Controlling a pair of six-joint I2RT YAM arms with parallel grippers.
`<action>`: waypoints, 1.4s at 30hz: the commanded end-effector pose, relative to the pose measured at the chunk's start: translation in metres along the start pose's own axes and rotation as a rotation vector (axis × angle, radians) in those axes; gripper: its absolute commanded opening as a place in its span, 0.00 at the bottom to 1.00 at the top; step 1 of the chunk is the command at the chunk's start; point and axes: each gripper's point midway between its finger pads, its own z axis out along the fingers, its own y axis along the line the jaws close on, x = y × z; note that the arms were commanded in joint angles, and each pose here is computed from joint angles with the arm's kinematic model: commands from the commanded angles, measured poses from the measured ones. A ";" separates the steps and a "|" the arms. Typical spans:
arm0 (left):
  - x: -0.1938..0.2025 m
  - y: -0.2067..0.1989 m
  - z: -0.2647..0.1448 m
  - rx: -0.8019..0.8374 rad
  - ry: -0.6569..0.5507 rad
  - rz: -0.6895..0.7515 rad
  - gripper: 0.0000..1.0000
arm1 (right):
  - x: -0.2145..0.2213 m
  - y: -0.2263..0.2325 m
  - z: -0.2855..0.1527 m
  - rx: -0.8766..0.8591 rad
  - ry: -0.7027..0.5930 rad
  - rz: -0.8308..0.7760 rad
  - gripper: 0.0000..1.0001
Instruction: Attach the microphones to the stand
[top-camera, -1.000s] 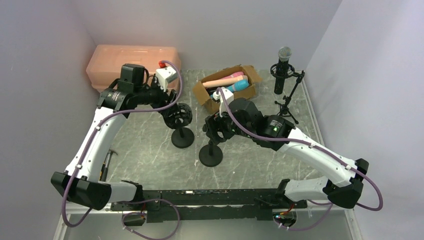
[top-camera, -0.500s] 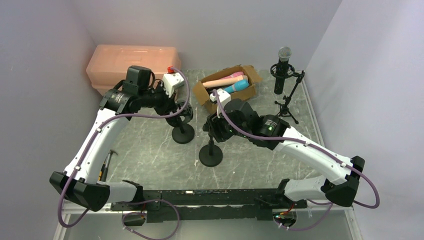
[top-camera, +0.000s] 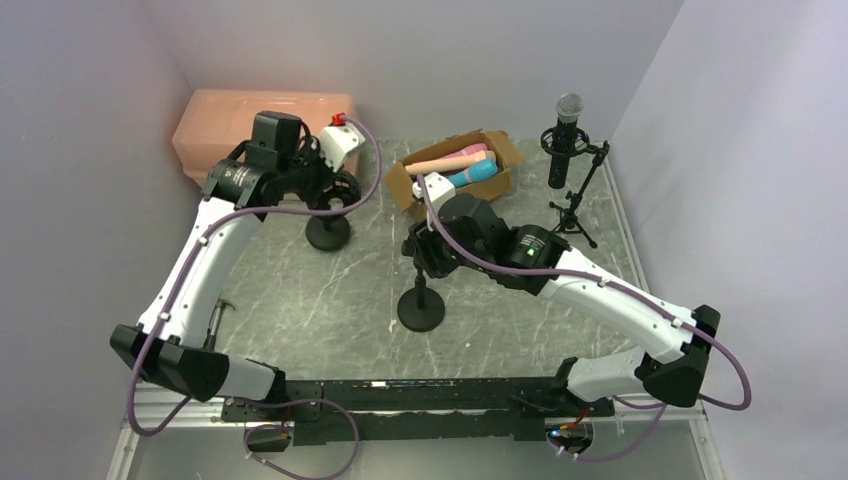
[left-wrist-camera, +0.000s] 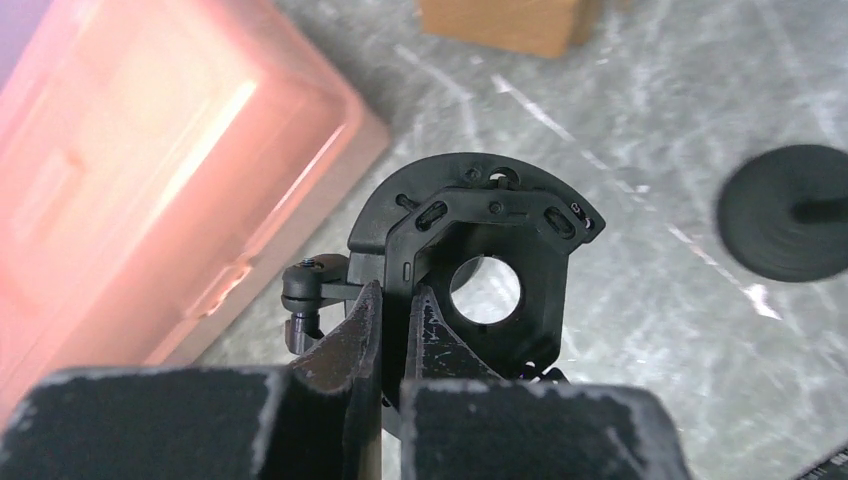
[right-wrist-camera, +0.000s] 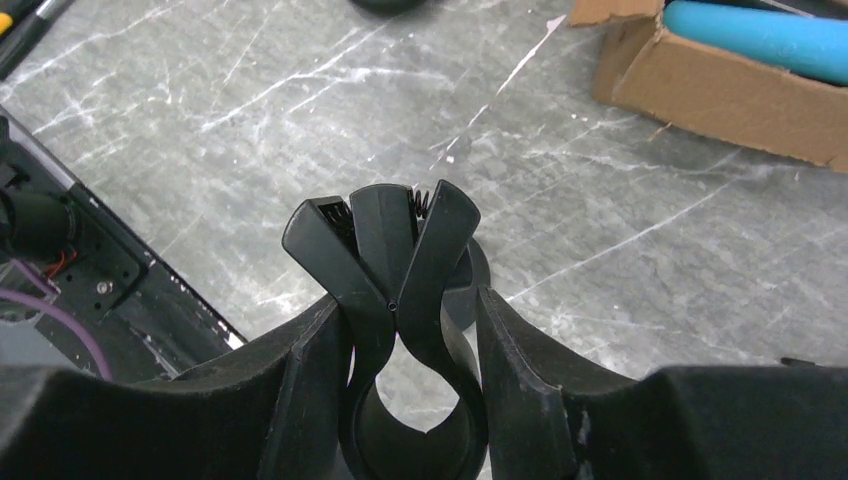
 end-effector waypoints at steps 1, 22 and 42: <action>-0.019 0.069 -0.010 -0.219 -0.035 0.043 0.00 | -0.053 -0.005 -0.001 0.052 -0.152 -0.014 0.35; -0.014 0.141 -0.035 -0.409 -0.085 -0.155 0.99 | -0.168 -0.033 0.076 0.115 -0.336 -0.001 0.21; -0.010 0.067 -0.075 -0.234 -0.165 -0.329 0.99 | -0.209 -0.048 0.163 0.095 -0.391 0.058 0.20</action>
